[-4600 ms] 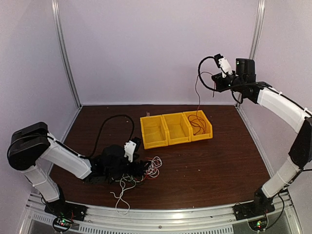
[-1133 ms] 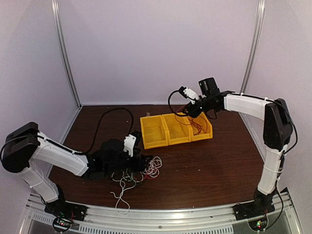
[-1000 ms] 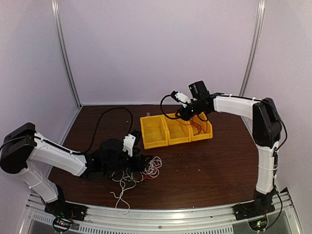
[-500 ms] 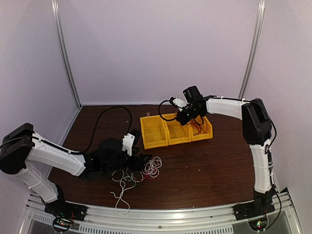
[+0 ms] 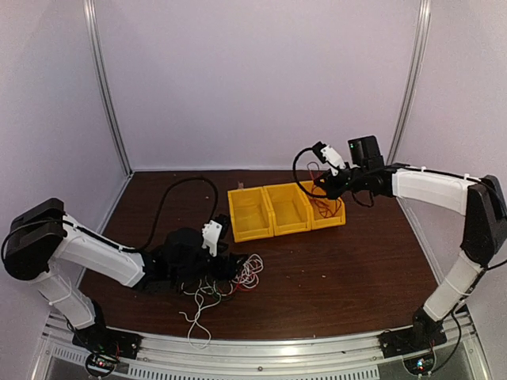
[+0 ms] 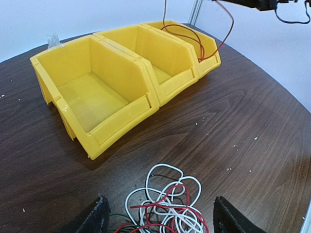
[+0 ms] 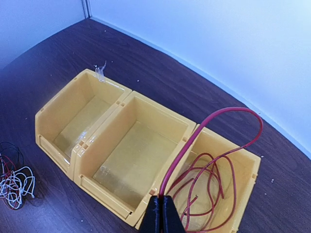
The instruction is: Untangle the cables
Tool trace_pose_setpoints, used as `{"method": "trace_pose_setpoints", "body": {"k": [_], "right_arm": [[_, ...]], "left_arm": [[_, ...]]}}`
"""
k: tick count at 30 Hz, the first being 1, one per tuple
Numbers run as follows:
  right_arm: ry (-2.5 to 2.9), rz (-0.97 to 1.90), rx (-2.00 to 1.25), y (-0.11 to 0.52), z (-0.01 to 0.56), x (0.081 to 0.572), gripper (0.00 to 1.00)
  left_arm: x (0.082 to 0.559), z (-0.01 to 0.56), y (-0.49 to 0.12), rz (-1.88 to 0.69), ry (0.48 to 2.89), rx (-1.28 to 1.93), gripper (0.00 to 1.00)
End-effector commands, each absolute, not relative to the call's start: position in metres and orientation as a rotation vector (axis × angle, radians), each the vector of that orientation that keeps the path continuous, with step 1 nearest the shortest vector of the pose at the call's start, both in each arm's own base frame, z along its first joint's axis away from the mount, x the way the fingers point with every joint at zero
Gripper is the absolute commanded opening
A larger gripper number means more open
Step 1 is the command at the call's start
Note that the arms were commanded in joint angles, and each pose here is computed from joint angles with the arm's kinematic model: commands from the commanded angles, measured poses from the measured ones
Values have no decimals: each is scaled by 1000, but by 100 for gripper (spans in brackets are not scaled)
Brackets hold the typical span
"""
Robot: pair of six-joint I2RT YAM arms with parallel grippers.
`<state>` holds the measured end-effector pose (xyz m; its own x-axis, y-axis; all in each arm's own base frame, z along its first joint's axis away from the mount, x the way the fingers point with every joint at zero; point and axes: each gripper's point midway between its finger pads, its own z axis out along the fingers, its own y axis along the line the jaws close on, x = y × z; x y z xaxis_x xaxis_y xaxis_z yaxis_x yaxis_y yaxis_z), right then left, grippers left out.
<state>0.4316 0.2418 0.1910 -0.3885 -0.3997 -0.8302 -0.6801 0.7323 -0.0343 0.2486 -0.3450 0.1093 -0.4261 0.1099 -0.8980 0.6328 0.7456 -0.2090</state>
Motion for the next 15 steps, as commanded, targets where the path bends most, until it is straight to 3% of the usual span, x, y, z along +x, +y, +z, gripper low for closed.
{"method": "trace_pose_setpoints", "body": {"k": [1, 15], "right_arm": [[1892, 413, -804, 224, 188, 425, 0], [2145, 437, -699, 198, 110, 466, 0]], "left_arm": [[250, 111, -355, -707, 1916, 557, 74], [250, 106, -356, -698, 1924, 564, 74]]}}
